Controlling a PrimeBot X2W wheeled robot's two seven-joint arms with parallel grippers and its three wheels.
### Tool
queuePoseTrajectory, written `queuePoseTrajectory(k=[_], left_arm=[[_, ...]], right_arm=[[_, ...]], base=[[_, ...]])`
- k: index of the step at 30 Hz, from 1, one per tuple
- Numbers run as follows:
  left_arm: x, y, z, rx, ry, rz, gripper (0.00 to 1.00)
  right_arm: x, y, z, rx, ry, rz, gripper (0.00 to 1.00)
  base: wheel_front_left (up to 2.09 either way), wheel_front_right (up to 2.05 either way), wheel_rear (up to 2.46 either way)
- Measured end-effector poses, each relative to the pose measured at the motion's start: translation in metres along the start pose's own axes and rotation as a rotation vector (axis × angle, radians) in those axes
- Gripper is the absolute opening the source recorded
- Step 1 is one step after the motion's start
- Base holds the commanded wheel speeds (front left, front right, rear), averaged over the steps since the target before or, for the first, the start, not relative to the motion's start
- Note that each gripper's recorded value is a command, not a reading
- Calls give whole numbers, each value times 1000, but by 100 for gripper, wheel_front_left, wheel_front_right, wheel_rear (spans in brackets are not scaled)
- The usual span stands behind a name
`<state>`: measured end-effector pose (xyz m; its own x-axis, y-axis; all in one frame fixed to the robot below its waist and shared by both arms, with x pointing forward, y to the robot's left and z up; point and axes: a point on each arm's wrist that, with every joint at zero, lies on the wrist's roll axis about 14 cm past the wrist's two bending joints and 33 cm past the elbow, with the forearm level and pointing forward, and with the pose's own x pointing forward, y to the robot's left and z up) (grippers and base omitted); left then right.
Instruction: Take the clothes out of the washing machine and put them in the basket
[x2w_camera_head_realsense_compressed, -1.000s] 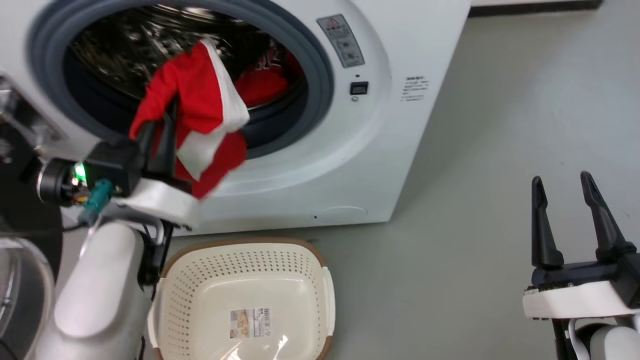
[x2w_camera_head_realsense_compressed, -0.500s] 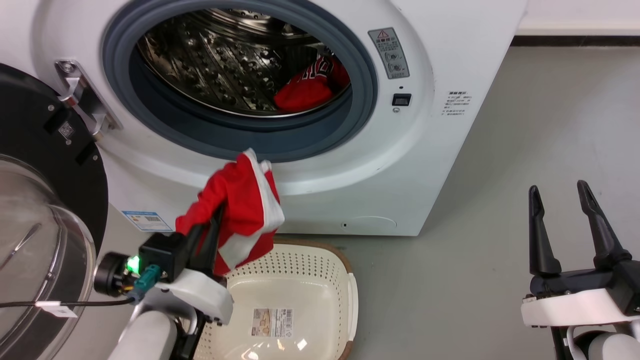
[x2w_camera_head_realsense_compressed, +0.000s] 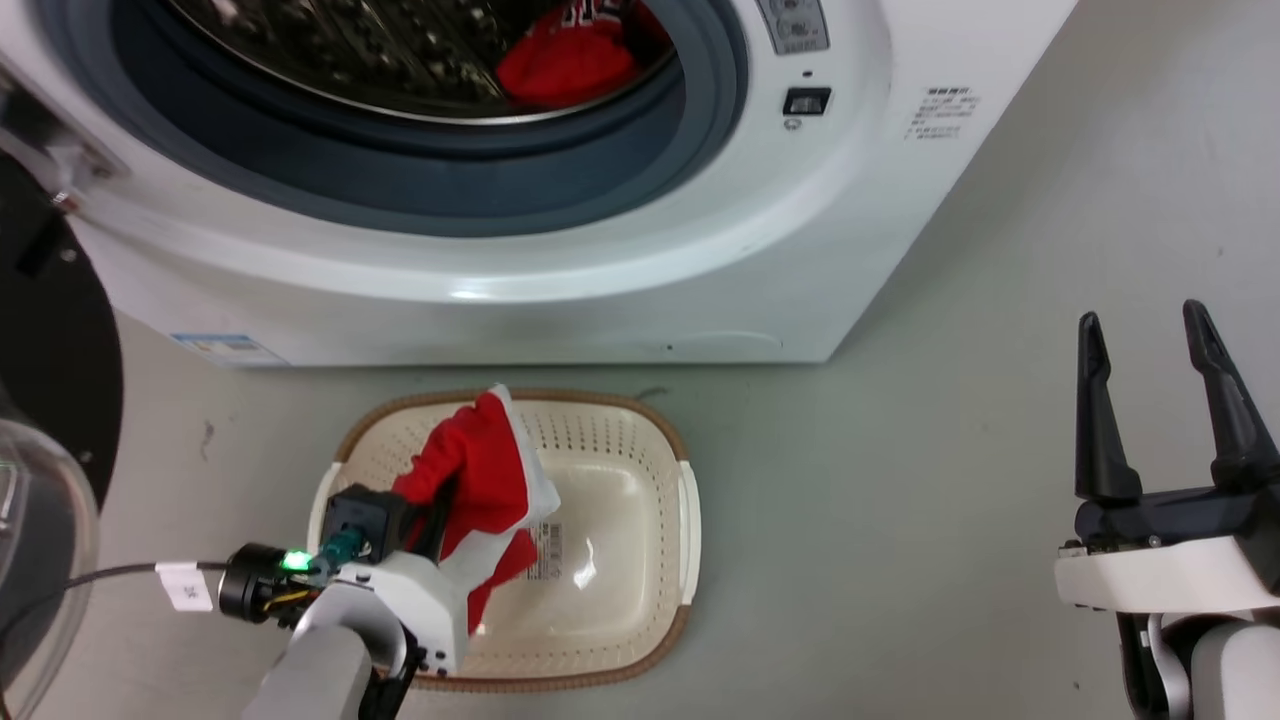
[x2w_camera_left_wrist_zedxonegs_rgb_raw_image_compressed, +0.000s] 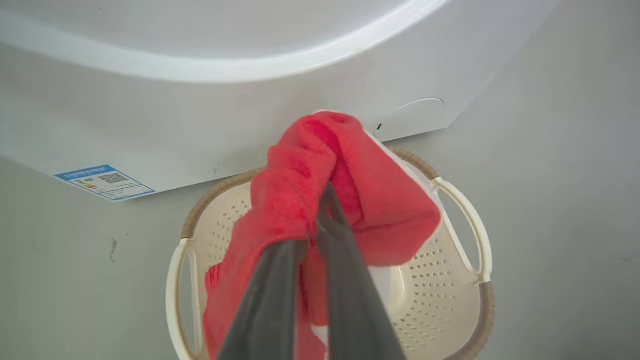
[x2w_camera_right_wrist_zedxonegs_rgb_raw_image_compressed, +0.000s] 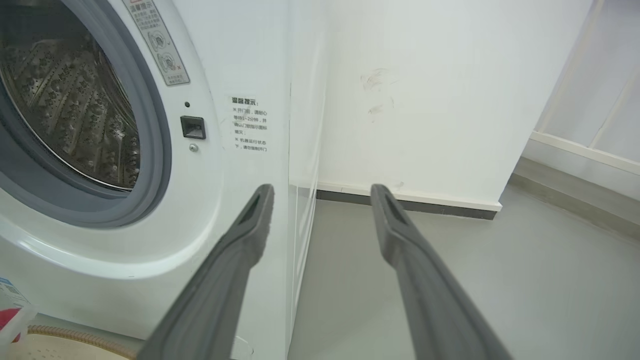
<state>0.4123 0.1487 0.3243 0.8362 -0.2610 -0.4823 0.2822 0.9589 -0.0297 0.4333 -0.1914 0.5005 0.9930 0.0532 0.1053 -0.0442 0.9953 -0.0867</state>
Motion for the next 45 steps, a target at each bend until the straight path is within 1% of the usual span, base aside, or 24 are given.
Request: queuePoseTrajectory(k=[10, 17, 20, 27, 31, 36, 37, 38, 39, 45], left_arm=[[59, 1, -65, 18, 215, -47, 0], [87, -9, -114, 30, 338, -119, 0], [99, -15, -130, 44, 372, -153, 0], [119, -24, -167, 36, 447, -193, 0], [131, -30, -180, 41, 462, -216, 0], [134, -36, -190, 45, 482, -238, 0], [133, -37, -189, 44, 481, -237, 13], [134, -37, -185, 39, 472, -226, 69], [134, -37, -182, 22, 468, -214, 100], [122, -42, -156, 25, 408, -217, 100]], right_arm=[[21, -11, -57, -28, 109, -24, 100], [27, -24, -96, -37, 181, -57, 100], [27, -28, -109, -40, 207, -66, 100], [26, -37, -134, -62, 256, -83, 100], [21, -48, -148, -81, 291, -112, 100], [17, -52, -157, -90, 318, -120, 100], [17, -52, -158, -90, 319, -120, 100], [17, -51, -157, -89, 318, -119, 100], [18, -50, -155, -89, 314, -116, 100], [26, -47, -132, -74, 254, -110, 100]], base=[[0, 0, 0], [0, 0, 0], [0, 0, 0], [0, 0, 0], [0, 0, 0], [0, 0, 0], [0, 0, 0], [0, 0, 0], [0, 0, 0], [0, 0, 0]])
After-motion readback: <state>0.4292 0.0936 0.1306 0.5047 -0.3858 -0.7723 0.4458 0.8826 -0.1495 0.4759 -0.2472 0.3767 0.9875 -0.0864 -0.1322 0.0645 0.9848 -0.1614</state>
